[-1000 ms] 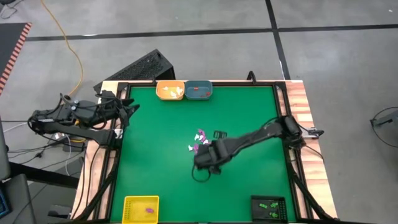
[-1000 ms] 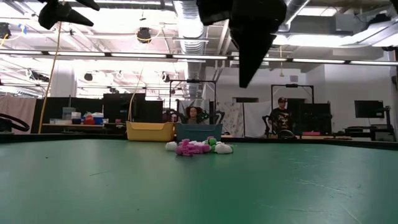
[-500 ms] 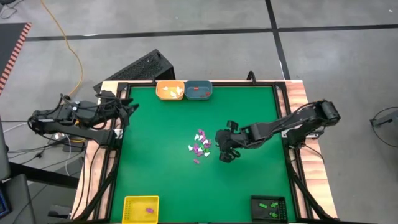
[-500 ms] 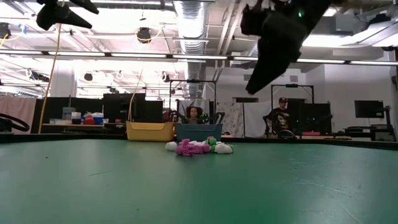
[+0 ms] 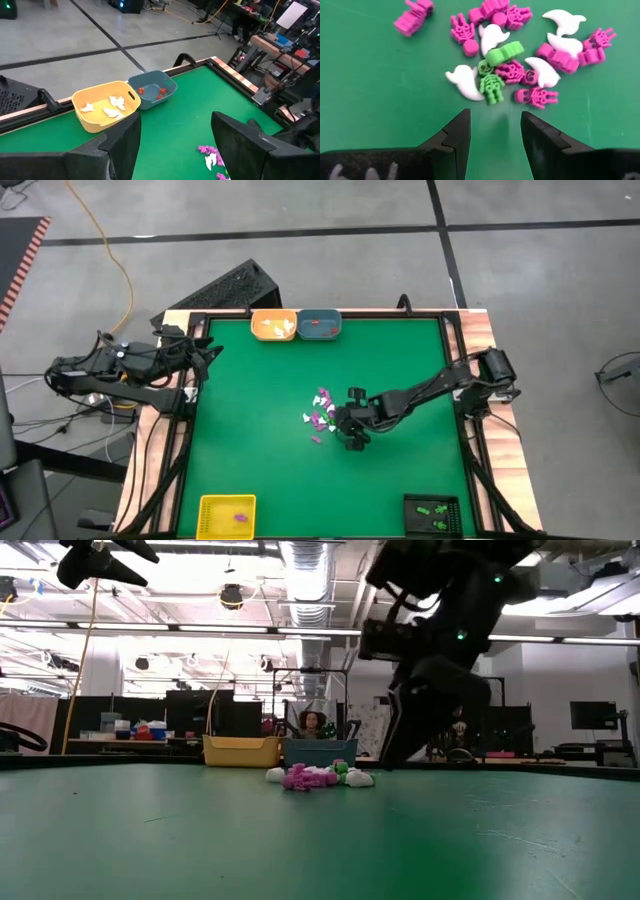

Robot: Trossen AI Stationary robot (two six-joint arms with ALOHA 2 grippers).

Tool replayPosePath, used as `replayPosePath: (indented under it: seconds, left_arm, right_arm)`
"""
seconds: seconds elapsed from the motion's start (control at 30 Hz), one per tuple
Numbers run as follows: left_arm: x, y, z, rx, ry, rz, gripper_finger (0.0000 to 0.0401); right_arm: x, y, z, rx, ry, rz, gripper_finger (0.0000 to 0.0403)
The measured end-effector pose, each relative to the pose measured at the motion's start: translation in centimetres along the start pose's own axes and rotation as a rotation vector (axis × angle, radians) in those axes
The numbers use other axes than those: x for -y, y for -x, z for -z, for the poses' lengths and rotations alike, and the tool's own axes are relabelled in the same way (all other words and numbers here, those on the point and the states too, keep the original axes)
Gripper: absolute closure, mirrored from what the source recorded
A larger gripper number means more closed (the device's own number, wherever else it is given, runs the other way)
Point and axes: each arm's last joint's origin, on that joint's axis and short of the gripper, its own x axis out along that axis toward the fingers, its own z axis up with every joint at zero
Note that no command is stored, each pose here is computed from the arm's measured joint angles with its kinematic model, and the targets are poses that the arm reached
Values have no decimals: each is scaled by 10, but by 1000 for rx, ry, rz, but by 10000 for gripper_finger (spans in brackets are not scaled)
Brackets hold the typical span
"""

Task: Sort Halloween decoration
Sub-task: Put the green skeleton into the black bin

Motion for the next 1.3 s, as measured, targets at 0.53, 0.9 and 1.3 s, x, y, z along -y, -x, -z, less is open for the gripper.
replayPosePath:
  seconds: [0.53, 0.9, 1.3]
  left_arm:
    - [-1, 0, 1, -9, -11, -13, 170]
    - [-2, 0, 2, -7, -14, -33, 170]
    - [-3, 0, 3, -11, -20, -39, 170]
  right_arm:
    - [20, -25, -13, 26, -2, -94, 279]
    - [35, -30, -18, 68, -29, -87, 281]
    - [28, -40, -18, 88, 3, -96, 282]
